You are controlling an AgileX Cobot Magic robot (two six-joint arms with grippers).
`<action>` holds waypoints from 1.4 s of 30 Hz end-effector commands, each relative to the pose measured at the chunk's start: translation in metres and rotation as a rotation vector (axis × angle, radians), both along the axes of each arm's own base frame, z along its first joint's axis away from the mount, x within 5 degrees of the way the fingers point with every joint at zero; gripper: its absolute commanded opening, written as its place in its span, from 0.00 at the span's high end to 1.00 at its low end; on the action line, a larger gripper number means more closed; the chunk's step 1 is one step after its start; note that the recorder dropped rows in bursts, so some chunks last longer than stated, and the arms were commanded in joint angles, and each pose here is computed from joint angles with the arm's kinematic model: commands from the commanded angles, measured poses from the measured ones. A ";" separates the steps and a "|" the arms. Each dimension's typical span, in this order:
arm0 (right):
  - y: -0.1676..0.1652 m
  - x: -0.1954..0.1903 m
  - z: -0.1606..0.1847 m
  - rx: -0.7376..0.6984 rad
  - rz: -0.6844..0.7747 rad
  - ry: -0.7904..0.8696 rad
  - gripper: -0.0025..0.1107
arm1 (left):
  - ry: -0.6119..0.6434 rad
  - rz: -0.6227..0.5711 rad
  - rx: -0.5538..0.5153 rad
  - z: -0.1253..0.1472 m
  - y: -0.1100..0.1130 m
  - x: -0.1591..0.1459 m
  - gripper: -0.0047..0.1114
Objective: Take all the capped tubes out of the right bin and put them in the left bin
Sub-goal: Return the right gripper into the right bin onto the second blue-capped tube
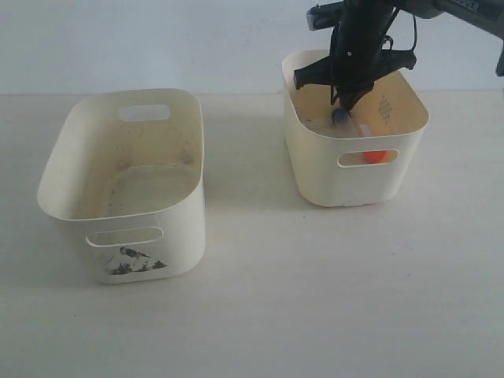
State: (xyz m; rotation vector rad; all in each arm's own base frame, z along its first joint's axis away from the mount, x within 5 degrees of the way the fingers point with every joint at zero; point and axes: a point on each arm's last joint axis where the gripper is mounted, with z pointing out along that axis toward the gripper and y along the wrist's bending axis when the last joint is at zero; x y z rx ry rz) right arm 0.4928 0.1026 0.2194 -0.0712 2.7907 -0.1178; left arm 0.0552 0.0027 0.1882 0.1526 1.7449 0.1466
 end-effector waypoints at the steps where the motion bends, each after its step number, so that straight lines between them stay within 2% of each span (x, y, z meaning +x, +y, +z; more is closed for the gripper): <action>1: -0.001 0.003 0.004 0.015 -0.003 -0.036 0.98 | -0.010 -0.001 -0.017 0.002 0.000 0.000 0.92; 14: 0.003 0.010 -0.025 0.032 -0.004 -0.005 0.98 | -0.010 -0.001 -0.017 0.002 0.000 0.000 0.92; 28: -0.010 0.015 -0.024 0.040 -0.025 -0.036 0.98 | -0.010 -0.001 -0.017 0.002 0.000 0.000 0.92; 42: -0.006 0.017 -0.026 0.068 -0.001 -0.051 0.98 | -0.010 -0.001 -0.017 0.002 0.000 0.000 0.92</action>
